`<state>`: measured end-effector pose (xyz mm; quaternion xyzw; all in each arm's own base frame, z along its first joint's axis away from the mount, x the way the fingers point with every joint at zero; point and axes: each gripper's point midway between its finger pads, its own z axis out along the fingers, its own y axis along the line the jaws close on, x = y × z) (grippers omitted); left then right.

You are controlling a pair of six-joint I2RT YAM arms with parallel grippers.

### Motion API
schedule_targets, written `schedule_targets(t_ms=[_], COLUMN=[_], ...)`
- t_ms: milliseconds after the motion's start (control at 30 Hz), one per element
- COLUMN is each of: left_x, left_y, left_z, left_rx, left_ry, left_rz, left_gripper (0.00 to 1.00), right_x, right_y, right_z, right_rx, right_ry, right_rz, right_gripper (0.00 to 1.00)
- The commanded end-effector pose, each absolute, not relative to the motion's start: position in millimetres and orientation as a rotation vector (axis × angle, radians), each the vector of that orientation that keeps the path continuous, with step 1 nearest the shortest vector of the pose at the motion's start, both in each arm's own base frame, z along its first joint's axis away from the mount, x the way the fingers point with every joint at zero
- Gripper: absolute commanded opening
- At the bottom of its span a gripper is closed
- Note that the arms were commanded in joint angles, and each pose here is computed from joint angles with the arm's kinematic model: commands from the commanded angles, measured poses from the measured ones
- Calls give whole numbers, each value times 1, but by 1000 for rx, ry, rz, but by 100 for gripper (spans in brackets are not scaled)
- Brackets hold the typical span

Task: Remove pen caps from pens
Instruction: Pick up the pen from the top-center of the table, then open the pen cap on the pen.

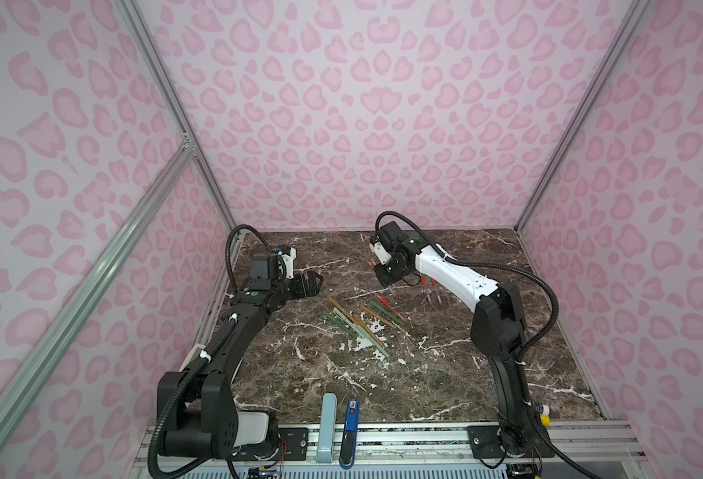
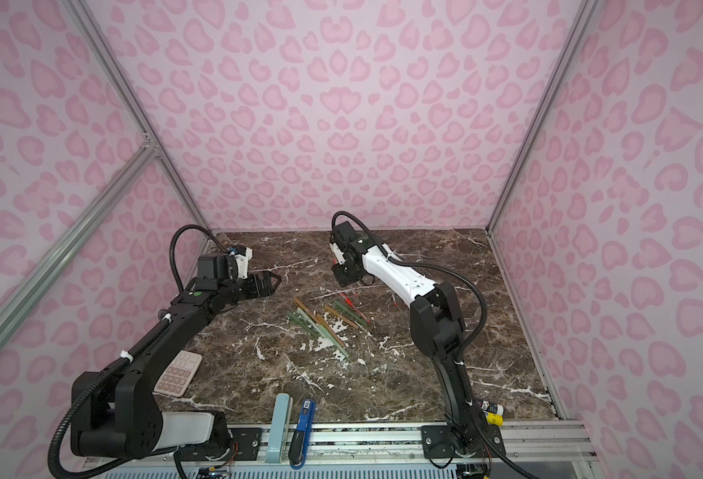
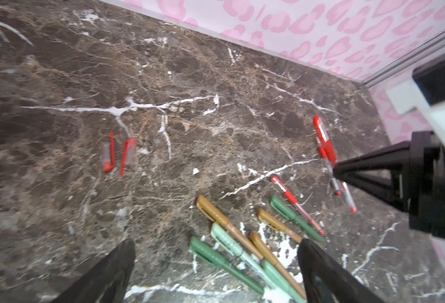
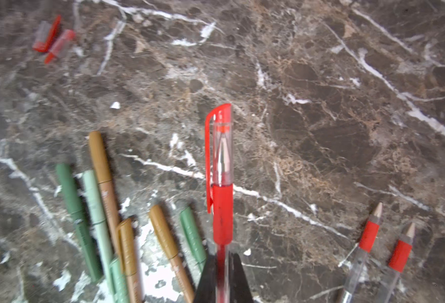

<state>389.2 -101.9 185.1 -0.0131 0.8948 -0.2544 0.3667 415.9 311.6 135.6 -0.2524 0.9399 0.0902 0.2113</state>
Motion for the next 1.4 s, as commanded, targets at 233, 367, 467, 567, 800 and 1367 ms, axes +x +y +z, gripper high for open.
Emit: schedule_targets(t_ms=[233, 367, 467, 567, 800, 1367], left_x=[441, 444, 439, 435, 424, 445], left_y=[-167, -188, -202, -217, -232, -196], left_z=[235, 234, 230, 225, 218, 227], left_rx=[-220, -99, 36, 89, 174, 100], left_ry=[2163, 2132, 2161, 2175, 2231, 2210], left_rz=[-1187, -1266, -1282, -1291, -1207, -1119], left_gripper=[99, 99, 98, 97, 93, 64], right_x=[392, 394, 392, 390, 389, 376], right_y=[359, 363, 373, 381, 394, 407], right_z=[186, 192, 187, 177, 174, 172], right_rx=[-542, -410, -398, -411, -453, -539], right_ry=[2385, 2343, 2347, 2374, 2382, 2394], right_rz=[522, 623, 697, 718, 726, 737], right_gripper=[5, 3, 3, 3, 2, 2])
